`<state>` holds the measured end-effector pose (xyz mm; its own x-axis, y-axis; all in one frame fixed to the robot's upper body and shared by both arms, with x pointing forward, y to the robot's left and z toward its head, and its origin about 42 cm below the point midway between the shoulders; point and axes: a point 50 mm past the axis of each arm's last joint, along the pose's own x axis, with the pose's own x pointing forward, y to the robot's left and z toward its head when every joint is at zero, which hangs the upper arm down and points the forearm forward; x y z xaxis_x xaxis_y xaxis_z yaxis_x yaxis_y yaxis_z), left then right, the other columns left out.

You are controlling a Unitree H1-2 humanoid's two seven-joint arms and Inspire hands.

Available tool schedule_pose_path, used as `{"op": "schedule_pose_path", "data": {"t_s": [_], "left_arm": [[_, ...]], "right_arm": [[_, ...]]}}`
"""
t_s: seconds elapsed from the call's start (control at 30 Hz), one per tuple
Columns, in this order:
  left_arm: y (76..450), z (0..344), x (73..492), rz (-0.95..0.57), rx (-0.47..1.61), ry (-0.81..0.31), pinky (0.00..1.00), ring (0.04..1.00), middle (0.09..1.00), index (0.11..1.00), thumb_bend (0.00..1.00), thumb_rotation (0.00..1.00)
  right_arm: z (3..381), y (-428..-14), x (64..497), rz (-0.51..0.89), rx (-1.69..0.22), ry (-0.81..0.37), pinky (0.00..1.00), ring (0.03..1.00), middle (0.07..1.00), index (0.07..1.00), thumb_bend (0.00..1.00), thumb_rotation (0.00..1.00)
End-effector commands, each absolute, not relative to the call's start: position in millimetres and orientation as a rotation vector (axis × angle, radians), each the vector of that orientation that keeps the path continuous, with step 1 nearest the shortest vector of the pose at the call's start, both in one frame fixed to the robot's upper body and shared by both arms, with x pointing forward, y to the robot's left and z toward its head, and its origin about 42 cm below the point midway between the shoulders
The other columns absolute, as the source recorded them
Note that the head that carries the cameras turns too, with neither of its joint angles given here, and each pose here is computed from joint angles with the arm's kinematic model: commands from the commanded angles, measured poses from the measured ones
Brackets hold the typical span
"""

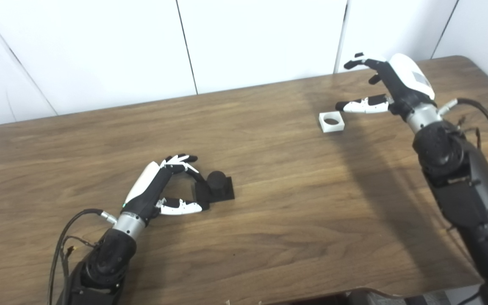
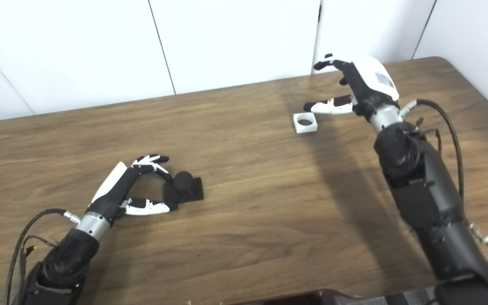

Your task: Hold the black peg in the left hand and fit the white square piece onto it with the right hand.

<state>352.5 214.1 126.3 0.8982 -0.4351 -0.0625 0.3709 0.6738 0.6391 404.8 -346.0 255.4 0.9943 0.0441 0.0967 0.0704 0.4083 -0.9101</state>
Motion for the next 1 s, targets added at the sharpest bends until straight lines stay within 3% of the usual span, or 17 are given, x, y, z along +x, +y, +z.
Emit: {"op": "schedule_pose_path", "data": {"t_s": [0.0, 0.3, 0.47, 0.6, 0.97], "left_arm": [[211, 100, 342, -0.536, 0.701, 0.019, 1.0, 0.969, 0.887, 0.486, 0.52, 0.08], [210, 100, 339, -0.532, 0.69, 0.027, 1.0, 0.978, 0.889, 0.486, 0.52, 0.08], [211, 99, 338, -0.53, 0.696, 0.02, 1.0, 0.971, 0.884, 0.486, 0.52, 0.08], [210, 99, 337, -0.53, 0.696, 0.015, 1.0, 0.971, 0.885, 0.486, 0.52, 0.08], [208, 99, 333, -0.523, 0.694, 0.02, 1.0, 0.968, 0.884, 0.486, 0.52, 0.08]], "right_arm": [[290, -350, 420, -0.024, -1.212, -0.165, 0.71, 0.905, 0.929, 0.785, 0.75, 0.35], [288, -357, 449, 0.067, -1.258, -0.094, 0.73, 0.91, 0.907, 0.775, 0.78, 0.36], [280, -358, 458, 0.116, -1.294, -0.006, 0.84, 0.927, 0.934, 0.799, 0.79, 0.48], [272, -357, 463, 0.158, -1.287, 0.058, 0.82, 0.928, 0.942, 0.809, 0.83, 0.52], [249, -348, 463, 0.263, -1.269, 0.125, 0.96, 0.985, 0.981, 0.815, 0.96, 0.51]]}}
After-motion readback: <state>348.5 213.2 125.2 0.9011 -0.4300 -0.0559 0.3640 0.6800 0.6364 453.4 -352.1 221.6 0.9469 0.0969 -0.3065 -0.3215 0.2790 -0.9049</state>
